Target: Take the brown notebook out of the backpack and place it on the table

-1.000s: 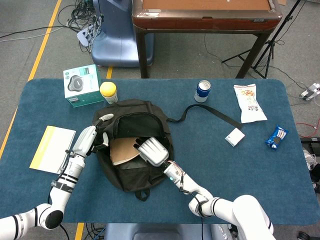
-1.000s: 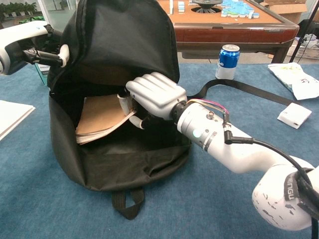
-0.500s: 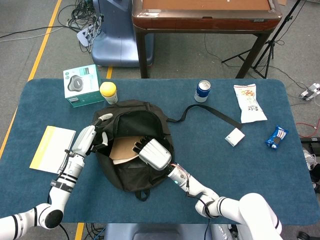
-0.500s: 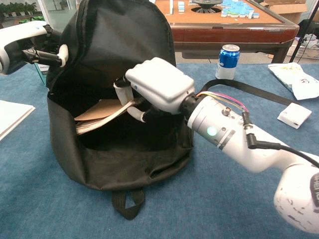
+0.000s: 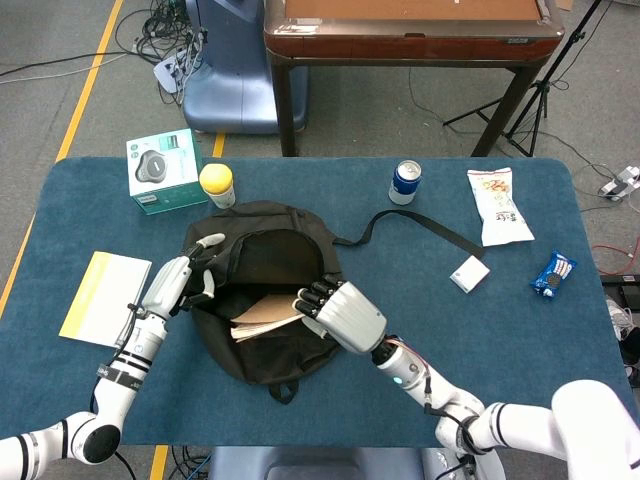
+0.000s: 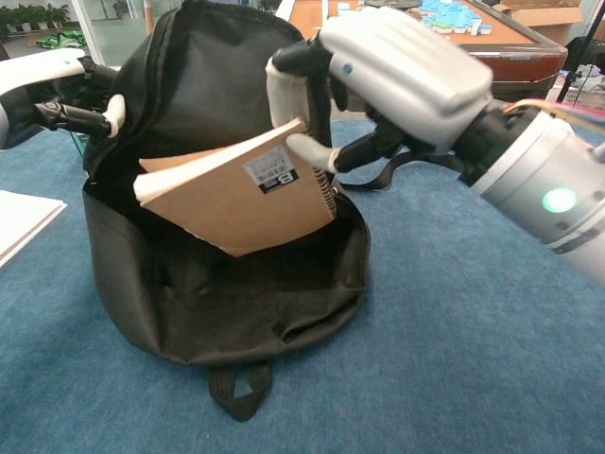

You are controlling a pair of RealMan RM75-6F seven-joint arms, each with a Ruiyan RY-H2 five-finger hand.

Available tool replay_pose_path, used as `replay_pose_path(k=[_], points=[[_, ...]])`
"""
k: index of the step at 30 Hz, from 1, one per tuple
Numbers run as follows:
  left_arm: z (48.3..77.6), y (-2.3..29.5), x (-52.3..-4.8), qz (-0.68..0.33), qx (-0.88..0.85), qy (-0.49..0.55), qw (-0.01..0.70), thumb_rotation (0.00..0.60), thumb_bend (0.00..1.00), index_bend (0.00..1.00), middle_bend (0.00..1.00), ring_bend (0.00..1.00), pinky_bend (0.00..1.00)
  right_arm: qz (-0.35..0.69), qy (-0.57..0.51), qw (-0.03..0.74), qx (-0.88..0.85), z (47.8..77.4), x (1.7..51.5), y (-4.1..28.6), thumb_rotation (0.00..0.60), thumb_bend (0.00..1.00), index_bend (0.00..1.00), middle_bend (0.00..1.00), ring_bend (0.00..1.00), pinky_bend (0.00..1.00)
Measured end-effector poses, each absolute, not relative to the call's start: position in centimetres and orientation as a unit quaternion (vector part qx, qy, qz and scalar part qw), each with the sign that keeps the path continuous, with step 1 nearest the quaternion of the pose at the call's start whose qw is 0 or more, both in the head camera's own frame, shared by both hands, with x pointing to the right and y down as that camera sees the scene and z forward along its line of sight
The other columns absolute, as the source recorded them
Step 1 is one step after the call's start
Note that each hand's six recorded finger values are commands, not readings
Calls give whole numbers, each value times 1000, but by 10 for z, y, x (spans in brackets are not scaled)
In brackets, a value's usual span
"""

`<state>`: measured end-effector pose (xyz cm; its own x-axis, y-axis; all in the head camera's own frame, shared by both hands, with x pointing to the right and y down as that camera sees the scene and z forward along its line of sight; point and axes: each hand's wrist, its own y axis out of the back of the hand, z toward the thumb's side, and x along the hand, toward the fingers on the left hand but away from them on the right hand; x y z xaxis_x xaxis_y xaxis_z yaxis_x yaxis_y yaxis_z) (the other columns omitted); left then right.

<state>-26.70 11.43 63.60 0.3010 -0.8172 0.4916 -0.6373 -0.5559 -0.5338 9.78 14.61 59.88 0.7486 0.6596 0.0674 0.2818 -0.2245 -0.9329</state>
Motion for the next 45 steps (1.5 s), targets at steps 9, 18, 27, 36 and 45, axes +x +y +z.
replay_pose_path(k=[9,18,27,36,45], points=[[634,123,-271,-387,-804,435,119,600,578,325,118,89,90,177,-364,519,-753,537,152,138,600,576,924,626,557,574],[628,133,-274,-399,-810,409,131,600,380,172,63,50,90,212,-398,498,-741,504,205,140,600,576,924,626,557,576],[620,136,-283,-406,-800,415,151,600,359,158,60,49,90,275,-387,444,-760,518,230,152,600,576,924,625,557,576],[620,140,-292,-417,-794,419,143,600,358,147,50,48,90,340,-361,373,-784,558,236,151,600,576,923,622,557,576],[617,144,-300,-423,-788,424,138,600,358,139,42,40,90,391,-364,342,-773,597,240,128,600,576,918,577,501,576]])
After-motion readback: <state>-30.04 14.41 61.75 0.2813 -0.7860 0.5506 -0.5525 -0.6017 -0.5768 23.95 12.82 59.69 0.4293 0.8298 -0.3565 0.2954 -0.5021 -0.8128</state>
